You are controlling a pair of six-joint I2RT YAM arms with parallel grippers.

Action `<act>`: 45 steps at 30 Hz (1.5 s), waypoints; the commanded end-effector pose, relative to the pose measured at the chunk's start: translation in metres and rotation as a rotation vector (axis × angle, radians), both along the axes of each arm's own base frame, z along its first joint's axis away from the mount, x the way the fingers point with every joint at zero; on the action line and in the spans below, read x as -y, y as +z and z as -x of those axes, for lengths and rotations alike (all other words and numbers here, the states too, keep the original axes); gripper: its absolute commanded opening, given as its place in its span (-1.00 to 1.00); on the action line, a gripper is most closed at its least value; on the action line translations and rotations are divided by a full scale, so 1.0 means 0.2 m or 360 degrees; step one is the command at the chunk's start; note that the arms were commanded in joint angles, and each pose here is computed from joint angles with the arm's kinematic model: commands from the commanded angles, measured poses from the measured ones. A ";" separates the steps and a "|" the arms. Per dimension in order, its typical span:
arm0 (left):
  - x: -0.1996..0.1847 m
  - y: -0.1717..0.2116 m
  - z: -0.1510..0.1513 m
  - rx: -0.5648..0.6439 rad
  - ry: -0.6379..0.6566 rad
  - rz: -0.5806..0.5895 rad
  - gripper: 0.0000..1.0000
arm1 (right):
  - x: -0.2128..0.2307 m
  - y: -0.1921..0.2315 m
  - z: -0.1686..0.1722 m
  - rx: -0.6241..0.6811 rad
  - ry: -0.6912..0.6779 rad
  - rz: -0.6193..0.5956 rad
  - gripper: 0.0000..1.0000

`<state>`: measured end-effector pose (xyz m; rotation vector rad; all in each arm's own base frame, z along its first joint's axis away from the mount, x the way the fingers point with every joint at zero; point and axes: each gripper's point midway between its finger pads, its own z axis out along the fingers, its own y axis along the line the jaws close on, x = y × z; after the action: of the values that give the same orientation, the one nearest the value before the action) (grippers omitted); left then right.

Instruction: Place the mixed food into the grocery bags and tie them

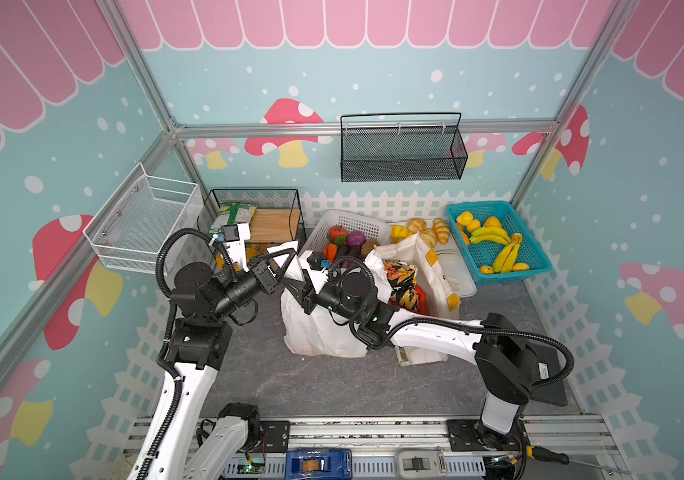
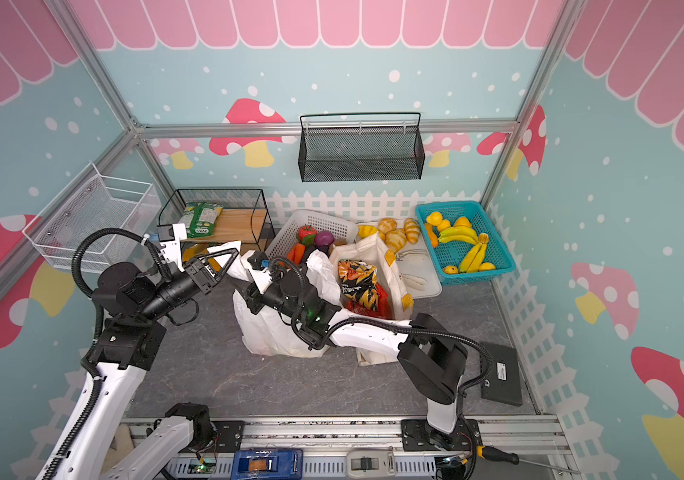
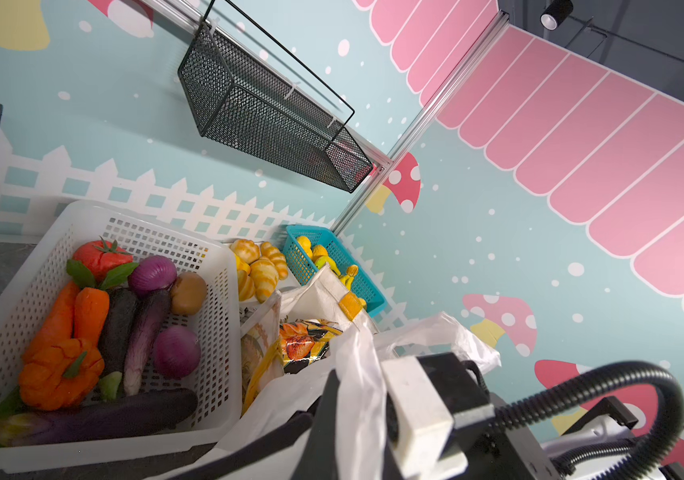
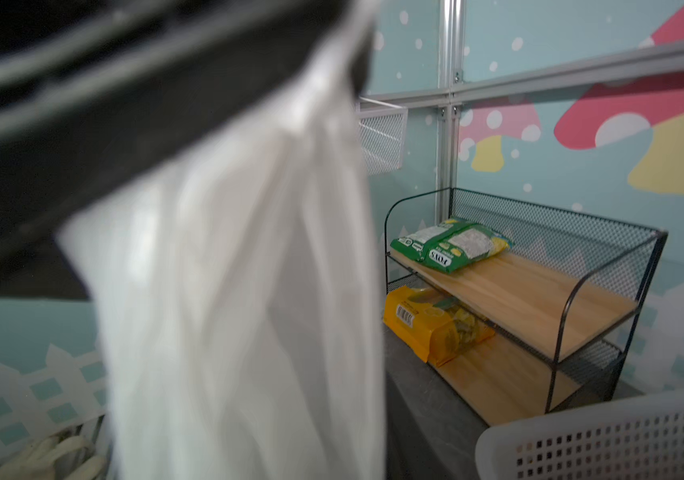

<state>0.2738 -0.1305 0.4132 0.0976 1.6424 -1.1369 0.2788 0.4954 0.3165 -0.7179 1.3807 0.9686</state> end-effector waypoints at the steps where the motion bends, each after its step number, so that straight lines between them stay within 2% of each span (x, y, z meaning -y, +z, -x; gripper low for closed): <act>1: 0.00 0.08 0.03 0.0069 -0.0010 0.0039 -1.00 | 0.06 -0.24 -0.06 -0.0102 -0.0153 0.0122 -0.49; 4: 0.01 0.08 0.03 0.0033 -0.0014 0.0040 -1.00 | 0.12 -0.31 -0.04 -0.0082 -0.0181 0.0209 -0.63; 8: 0.02 0.05 0.02 -0.0027 -0.0053 0.0048 -1.00 | 0.20 -0.33 0.01 0.0014 -0.0154 0.0298 -0.91; 11: 0.05 0.01 0.02 -0.0057 -0.0084 0.0025 -0.98 | 0.24 -0.34 0.05 0.0088 -0.0085 0.0374 -0.97; 18: 0.12 -0.01 0.04 -0.0034 -0.0132 -0.0051 -0.97 | 0.26 -0.37 0.19 0.0236 0.0222 0.0531 -0.97; 20: 0.11 0.00 0.04 -0.0027 -0.0122 -0.0049 -1.00 | 0.26 -0.37 0.22 0.0264 0.0272 0.0562 -0.92; 22: 0.11 0.00 0.04 -0.0023 -0.0115 -0.0048 -1.00 | 0.27 -0.34 0.23 0.0282 0.0278 0.0555 -0.77; 26: 0.11 -0.02 0.03 -0.0043 -0.0098 -0.0047 -1.00 | 0.24 -0.25 0.20 0.0258 0.0210 0.0460 -0.22; 29: 0.11 -0.02 0.03 -0.0049 -0.0095 -0.0045 -1.00 | 0.20 -0.18 0.19 0.0249 0.0128 0.0408 0.08; 33: 0.11 -0.03 0.02 -0.0053 -0.0087 -0.0043 -1.00 | 0.17 -0.09 0.13 0.0174 -0.0122 0.0337 0.23; 38: 0.10 -0.03 0.01 -0.0063 -0.0066 -0.0033 -1.00 | 0.15 -0.06 0.03 0.0009 -0.0404 0.0229 0.27; 41: 0.10 -0.03 0.01 -0.0067 -0.0060 -0.0026 -1.00 | 0.14 -0.08 -0.03 -0.0062 -0.0520 0.0176 0.07; 45: 0.09 -0.02 0.01 -0.0065 -0.0029 -0.0017 -1.00 | 0.13 -0.28 -0.08 -0.0175 -0.0601 0.0220 -0.16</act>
<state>0.2754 -0.1511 0.3911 0.0917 1.7428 -1.1670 0.2808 0.4738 0.2878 -0.5987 1.5438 0.6677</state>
